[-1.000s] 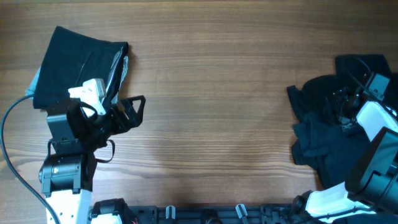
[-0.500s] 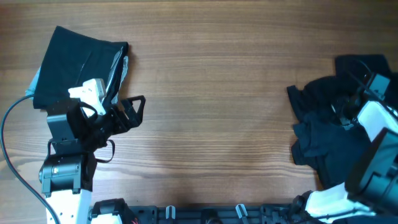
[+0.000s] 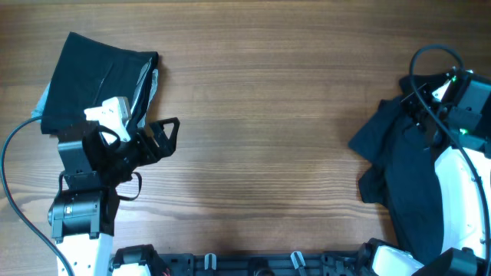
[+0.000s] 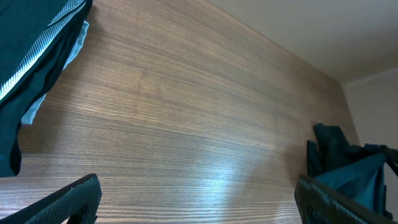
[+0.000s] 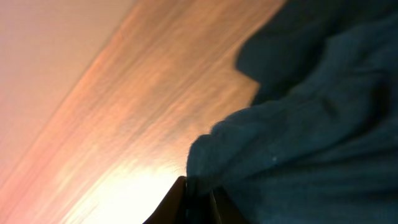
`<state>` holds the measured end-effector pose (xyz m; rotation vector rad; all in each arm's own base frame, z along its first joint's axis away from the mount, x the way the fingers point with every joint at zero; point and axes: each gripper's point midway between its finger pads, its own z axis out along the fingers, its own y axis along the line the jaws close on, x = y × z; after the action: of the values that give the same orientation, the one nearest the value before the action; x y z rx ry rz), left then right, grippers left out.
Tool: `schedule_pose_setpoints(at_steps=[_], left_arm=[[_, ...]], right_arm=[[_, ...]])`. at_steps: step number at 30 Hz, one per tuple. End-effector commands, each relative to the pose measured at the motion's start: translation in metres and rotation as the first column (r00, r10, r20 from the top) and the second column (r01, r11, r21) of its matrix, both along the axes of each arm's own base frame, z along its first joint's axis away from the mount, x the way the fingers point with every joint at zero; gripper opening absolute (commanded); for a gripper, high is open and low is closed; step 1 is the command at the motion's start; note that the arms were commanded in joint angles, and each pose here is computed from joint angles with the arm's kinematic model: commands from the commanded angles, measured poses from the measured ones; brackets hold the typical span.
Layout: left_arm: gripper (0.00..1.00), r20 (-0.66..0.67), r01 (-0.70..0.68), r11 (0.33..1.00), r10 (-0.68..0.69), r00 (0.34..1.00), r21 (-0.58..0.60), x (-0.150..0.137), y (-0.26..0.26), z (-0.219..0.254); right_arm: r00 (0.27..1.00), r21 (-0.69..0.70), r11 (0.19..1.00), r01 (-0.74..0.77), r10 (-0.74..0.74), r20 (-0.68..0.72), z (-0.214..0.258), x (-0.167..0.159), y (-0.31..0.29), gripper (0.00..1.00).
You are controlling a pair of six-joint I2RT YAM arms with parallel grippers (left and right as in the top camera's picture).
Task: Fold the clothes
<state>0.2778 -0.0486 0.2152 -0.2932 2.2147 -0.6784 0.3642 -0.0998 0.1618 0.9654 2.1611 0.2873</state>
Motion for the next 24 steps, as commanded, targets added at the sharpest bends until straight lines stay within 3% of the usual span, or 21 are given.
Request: schedule_pose_setpoints(at_steps=[1, 2, 5, 6, 8, 9, 10, 11, 13, 14, 15, 18, 20, 21, 23, 24], left_arm=[[1.00, 0.024, 0.014, 1.000, -0.014, 1.000, -0.011, 0.002, -0.003, 0.010], [1.00, 0.025, 0.014, 1.000, -0.014, 1.000, -0.011, 0.002, -0.003, 0.010], [1.00, 0.025, 0.014, 1.000, -0.014, 1.000, -0.011, 0.002, -0.003, 0.010], [1.00, 0.025, 0.014, 1.000, -0.014, 1.000, -0.011, 0.002, -0.003, 0.010], [1.00, 0.025, 0.014, 1.000, -0.014, 1.000, -0.011, 0.002, -0.003, 0.010], [1.00, 0.025, 0.014, 1.000, -0.014, 1.000, -0.011, 0.002, -0.003, 0.010], [1.00, 0.025, 0.014, 1.000, -0.014, 1.000, -0.011, 0.002, -0.003, 0.010], [1.00, 0.025, 0.014, 1.000, -0.014, 1.000, -0.011, 0.002, -0.003, 0.010], [1.00, 0.025, 0.014, 1.000, -0.014, 1.000, -0.011, 0.002, -0.003, 0.010], [1.00, 0.025, 0.014, 1.000, -0.014, 1.000, -0.011, 0.002, -0.003, 0.010], [1.00, 0.025, 0.014, 1.000, -0.014, 1.000, -0.011, 0.002, -0.003, 0.010], [1.00, 0.025, 0.014, 1.000, -0.014, 1.000, -0.011, 0.002, -0.003, 0.010], [1.00, 0.025, 0.014, 1.000, -0.014, 1.000, -0.011, 0.002, -0.003, 0.010], [1.00, 0.026, 0.014, 1.000, -0.014, 1.000, -0.011, 0.002, -0.003, 0.010], [1.00, 0.026, 0.014, 1.000, -0.014, 1.000, -0.011, 0.002, -0.003, 0.011], [1.00, 0.026, 0.014, 1.000, -0.014, 1.000, -0.011, 0.002, -0.003, 0.011]], right_arm=[[0.991, -0.111, 0.985, 0.128, -0.132, -0.030, 0.010, -0.011, -0.028, 0.39], [0.985, -0.116, 0.980, 0.162, -0.169, -0.047, 0.006, -0.015, -0.032, 0.49], [0.980, -0.094, 0.981, 0.171, -0.179, -0.088, -0.009, -0.015, -0.036, 0.27], [0.981, -0.071, 0.985, 0.156, -0.163, -0.108, -0.018, -0.014, -0.034, 0.12], [0.978, -0.051, 0.988, 0.145, -0.151, -0.142, -0.031, -0.012, -0.033, 0.05], [0.976, -0.053, 0.988, 0.147, -0.154, -0.153, -0.036, -0.011, -0.034, 0.13], [0.975, -0.054, 0.987, 0.150, -0.156, -0.156, -0.038, -0.010, -0.035, 0.40], [0.973, -0.047, 0.988, 0.147, -0.153, -0.173, -0.047, -0.007, -0.035, 0.50], [0.972, -0.003, 0.993, 0.120, -0.118, -0.203, -0.069, 0.001, -0.030, 0.54], [0.962, 0.029, 0.994, 0.108, -0.097, -0.255, -0.100, 0.006, -0.028, 0.66], [0.965, 0.074, 0.997, 0.030, -0.009, -0.261, -0.114, 0.012, -0.017, 0.58], [0.964, 0.086, 0.996, -0.006, 0.028, -0.266, -0.110, 0.008, -0.011, 0.04], [0.979, 0.035, 0.999, 0.020, -0.012, -0.201, -0.072, 0.003, -0.020, 0.04], [0.995, -0.011, 1.000, 0.017, -0.018, -0.099, -0.032, 0.003, -0.024, 0.04], [0.978, -0.139, 0.983, -0.122, 0.143, 0.154, 0.049, 0.014, -0.008, 0.04], [0.955, -0.181, 0.976, -0.120, 0.163, 0.247, 0.082, 0.012, -0.004, 0.04]])
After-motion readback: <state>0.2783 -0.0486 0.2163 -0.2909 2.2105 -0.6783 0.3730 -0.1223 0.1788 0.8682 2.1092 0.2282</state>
